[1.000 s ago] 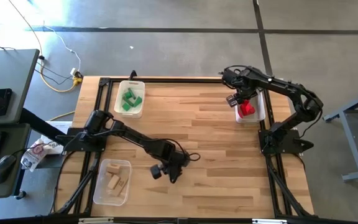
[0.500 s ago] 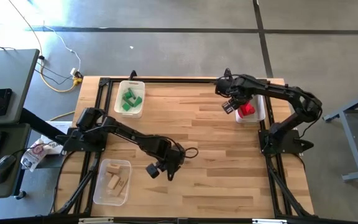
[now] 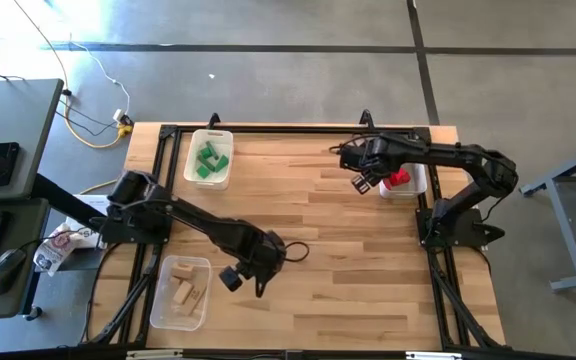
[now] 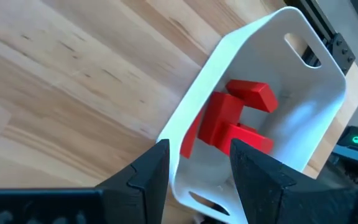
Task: Sort & place blocks by color
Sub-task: Put the brown block into the transparent bin
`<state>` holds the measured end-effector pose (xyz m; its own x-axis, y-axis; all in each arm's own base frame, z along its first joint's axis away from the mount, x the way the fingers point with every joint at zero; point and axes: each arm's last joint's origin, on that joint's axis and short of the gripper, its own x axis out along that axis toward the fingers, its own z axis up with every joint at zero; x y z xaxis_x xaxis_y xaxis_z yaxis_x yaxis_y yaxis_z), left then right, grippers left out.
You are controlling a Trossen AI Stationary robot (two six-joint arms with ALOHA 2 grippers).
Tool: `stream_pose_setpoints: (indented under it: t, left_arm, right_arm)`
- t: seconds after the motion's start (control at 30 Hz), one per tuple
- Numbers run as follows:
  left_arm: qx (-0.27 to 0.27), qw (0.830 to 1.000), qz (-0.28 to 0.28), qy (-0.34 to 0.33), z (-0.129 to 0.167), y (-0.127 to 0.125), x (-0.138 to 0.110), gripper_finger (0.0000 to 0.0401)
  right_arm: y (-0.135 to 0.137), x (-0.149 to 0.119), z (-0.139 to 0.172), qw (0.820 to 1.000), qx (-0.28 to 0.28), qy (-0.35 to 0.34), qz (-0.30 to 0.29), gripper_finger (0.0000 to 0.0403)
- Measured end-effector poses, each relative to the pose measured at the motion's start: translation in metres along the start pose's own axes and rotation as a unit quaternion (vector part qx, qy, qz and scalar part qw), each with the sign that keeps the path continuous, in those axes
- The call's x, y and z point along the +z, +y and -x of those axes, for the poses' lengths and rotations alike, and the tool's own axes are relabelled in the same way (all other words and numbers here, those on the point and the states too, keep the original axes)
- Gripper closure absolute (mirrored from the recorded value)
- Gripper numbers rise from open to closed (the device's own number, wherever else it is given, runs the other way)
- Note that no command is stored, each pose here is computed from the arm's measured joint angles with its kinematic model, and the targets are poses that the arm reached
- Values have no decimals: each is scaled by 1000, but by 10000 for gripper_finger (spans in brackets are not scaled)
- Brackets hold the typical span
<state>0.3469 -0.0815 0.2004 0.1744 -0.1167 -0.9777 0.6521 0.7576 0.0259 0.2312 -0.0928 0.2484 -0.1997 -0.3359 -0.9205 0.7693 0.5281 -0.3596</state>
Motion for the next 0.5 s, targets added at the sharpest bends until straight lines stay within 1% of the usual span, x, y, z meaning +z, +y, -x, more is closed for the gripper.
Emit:
stream_pose_setpoints:
  t: [0.27,0.37,0.5]
  left_arm:
    - [12,999,29,-24,39,-20,-4,309]
    - [20,998,37,-43,48,-30,-12,309]
    - [46,995,67,-53,48,-44,-31,309]
  right_arm:
    - [9,-5,4,1000,7,-13,5,247]
    - [12,-6,6,1000,9,-16,5,247]
    - [15,-8,7,1000,12,-21,9,247]
